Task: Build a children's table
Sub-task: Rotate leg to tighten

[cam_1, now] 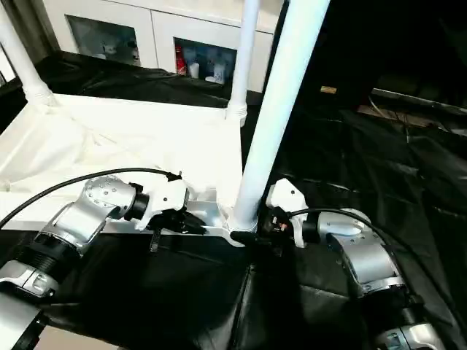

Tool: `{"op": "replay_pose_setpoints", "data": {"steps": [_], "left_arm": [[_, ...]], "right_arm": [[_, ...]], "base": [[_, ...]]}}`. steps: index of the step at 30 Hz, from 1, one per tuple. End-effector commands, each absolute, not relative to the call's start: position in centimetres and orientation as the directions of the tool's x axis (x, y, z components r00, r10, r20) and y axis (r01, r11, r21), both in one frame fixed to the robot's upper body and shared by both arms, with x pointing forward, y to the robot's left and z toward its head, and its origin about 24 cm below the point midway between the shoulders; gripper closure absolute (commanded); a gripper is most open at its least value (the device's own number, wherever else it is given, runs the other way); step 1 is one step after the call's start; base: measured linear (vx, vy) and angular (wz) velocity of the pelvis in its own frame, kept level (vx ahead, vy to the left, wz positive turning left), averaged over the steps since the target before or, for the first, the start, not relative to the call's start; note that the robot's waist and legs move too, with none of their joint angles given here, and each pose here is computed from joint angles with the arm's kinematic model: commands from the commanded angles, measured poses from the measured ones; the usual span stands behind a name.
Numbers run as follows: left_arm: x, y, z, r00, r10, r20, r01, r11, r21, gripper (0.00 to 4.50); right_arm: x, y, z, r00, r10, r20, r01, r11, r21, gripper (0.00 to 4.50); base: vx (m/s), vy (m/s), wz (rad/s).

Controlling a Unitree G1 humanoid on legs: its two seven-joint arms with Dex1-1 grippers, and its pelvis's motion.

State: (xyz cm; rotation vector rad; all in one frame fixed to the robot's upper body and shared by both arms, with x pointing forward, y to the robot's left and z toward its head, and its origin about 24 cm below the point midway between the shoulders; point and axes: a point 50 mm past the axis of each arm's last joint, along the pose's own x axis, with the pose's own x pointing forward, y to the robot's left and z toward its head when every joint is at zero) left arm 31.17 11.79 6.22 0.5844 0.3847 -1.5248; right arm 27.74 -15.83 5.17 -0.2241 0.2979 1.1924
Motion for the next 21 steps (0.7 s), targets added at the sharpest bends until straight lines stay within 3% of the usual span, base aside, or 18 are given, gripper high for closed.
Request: {"op": "replay_pose_setpoints", "data": {"steps": [1,10,16,21], "left_arm": [[30.8,11.2,6.4,-0.015,-0.805,-0.594,0.985,-0.114,0.13,4.5],[30.9,11.4,6.4,-0.011,-0.801,-0.599,0.986,-0.109,0.129,4.5],[30.8,11.5,6.2,-0.009,-0.799,-0.601,0.987,-0.103,0.122,4.5],[31.9,11.3,5.6,0.115,-0.787,-0.606,0.99,0.041,0.135,4.5]], "right_arm": [[27.9,-15.9,5.3,0.343,0.87,-0.353,-0.934,0.357,-0.029,0.88],[27.9,-15.6,5.1,0.339,0.877,-0.341,-0.935,0.355,-0.019,1.63],[27.6,-15.3,4.8,0.338,0.881,-0.33,-0.934,0.356,-0.005,1.73],[28.1,-15.2,3.7,0.479,0.821,-0.31,-0.855,0.516,0.045,1.75]], "base": [[0.0,0.0,0.0],[0.0,0.0,0.0],[0.0,0.0,0.0],[0.0,0.0,0.0]]}}
